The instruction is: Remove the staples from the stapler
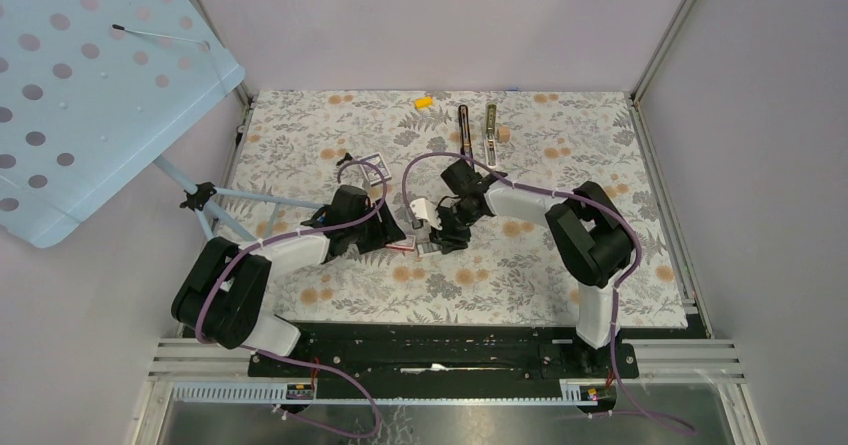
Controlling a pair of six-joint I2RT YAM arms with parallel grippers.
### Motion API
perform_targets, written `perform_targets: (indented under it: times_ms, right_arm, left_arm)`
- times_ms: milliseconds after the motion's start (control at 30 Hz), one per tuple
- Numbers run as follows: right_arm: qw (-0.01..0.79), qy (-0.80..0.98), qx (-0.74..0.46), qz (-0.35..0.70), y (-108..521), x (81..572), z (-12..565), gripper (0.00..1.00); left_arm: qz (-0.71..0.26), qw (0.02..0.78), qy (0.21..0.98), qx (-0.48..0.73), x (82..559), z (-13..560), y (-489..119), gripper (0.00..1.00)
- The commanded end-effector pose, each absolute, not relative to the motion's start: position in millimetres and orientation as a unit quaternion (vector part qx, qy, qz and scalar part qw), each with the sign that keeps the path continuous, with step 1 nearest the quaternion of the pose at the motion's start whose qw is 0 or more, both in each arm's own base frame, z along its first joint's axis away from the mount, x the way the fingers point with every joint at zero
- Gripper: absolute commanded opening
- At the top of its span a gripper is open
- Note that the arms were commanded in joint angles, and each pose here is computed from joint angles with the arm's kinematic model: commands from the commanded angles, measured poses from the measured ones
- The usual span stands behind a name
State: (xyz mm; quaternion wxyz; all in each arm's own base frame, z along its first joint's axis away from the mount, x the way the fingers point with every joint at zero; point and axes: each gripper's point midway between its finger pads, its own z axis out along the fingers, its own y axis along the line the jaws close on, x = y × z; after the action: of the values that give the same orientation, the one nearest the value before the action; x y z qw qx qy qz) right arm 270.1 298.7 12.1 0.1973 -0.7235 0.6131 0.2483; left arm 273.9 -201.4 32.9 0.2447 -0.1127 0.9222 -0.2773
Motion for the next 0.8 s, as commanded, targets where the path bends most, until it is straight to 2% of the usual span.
perform_targets:
  times_ms: [0,333,533,767]
  right_arm:
    - [0.199,0.601,-0.728,0.263,310,266,22,0.41]
    - [0.202,0.606,-0.73,0.241,310,278,20,0.41]
    - [0.2,0.606,-0.733,0.236,313,284,22,0.41]
    - [0.193,0.605,-0.737,0.232,308,281,20,0.41]
  left_arm:
    - [-0.263,0.233,0.93,-0.114,265,23,-197,0.63]
    - [-0.255,0.238,0.931,-0.109,270,23,-197,0.64]
    - [-0.22,0.255,0.935,-0.115,277,26,-185,0.71]
    - [-0.189,0.276,0.934,-0.122,287,34,-175,0.72]
